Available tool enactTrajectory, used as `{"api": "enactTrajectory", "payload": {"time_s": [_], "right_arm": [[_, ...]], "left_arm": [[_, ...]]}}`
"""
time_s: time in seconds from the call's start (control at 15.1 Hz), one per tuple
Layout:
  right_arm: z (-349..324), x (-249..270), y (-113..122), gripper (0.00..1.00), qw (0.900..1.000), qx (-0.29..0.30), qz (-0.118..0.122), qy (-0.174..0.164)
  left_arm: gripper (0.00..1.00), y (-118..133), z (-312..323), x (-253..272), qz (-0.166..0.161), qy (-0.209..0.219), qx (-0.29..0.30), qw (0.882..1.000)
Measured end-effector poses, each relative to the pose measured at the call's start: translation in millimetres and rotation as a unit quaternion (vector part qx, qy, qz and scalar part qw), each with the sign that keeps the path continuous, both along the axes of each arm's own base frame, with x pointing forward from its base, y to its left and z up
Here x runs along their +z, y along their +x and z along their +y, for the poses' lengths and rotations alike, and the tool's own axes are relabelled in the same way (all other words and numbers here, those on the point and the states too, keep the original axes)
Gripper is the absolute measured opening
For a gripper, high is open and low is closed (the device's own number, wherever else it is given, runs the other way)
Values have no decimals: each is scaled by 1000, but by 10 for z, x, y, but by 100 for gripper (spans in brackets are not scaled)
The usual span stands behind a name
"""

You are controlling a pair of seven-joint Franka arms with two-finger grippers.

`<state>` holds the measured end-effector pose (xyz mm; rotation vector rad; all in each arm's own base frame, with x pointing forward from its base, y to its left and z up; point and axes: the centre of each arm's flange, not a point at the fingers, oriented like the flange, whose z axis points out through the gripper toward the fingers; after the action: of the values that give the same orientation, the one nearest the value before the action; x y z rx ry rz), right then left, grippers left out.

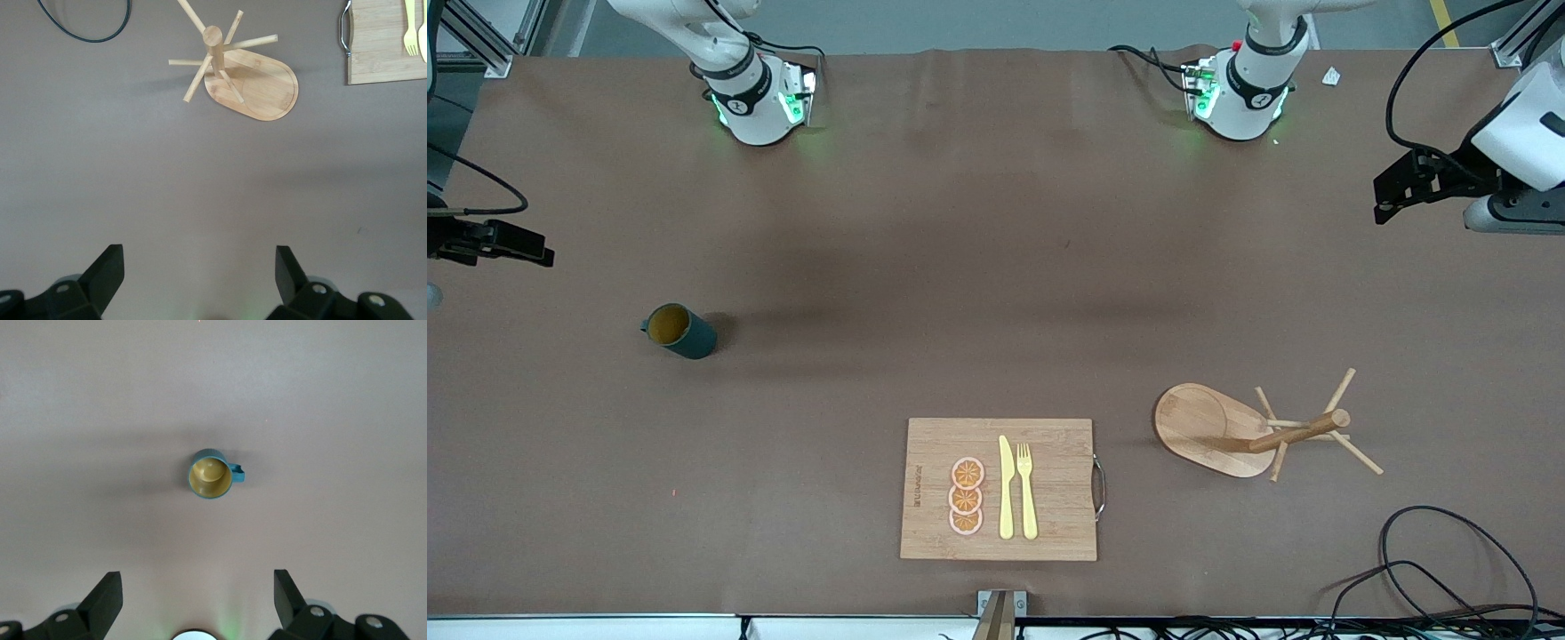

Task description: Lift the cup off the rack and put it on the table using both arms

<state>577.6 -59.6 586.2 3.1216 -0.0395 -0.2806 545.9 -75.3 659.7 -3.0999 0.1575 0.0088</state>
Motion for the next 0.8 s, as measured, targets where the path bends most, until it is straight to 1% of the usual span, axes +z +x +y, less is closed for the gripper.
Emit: {"api": "enactTrajectory", "payload": {"time_s": [0.13, 0.27, 0.4, 0.6, 0.8], "right_arm": [[3, -13, -18, 100, 1000, -1, 8, 2], [-5, -9, -19, 100, 1000, -2, 8, 3], [-22, 26, -20, 100, 1000, -5, 4, 2], [-22, 117, -41, 100, 1000, -31, -3, -1], [82, 232, -83, 100, 999, -31, -12, 0]], "left_arm": [[100, -11, -74, 0, 0, 0, -4, 1000], [100, -31, -186, 1, 0, 0, 1, 1000], [100, -39, -221, 9, -1, -1, 2, 1000], [100, -36, -203, 12, 1, -14, 5, 1000], [100, -24, -141, 10, 2, -18, 11, 1000]]}}
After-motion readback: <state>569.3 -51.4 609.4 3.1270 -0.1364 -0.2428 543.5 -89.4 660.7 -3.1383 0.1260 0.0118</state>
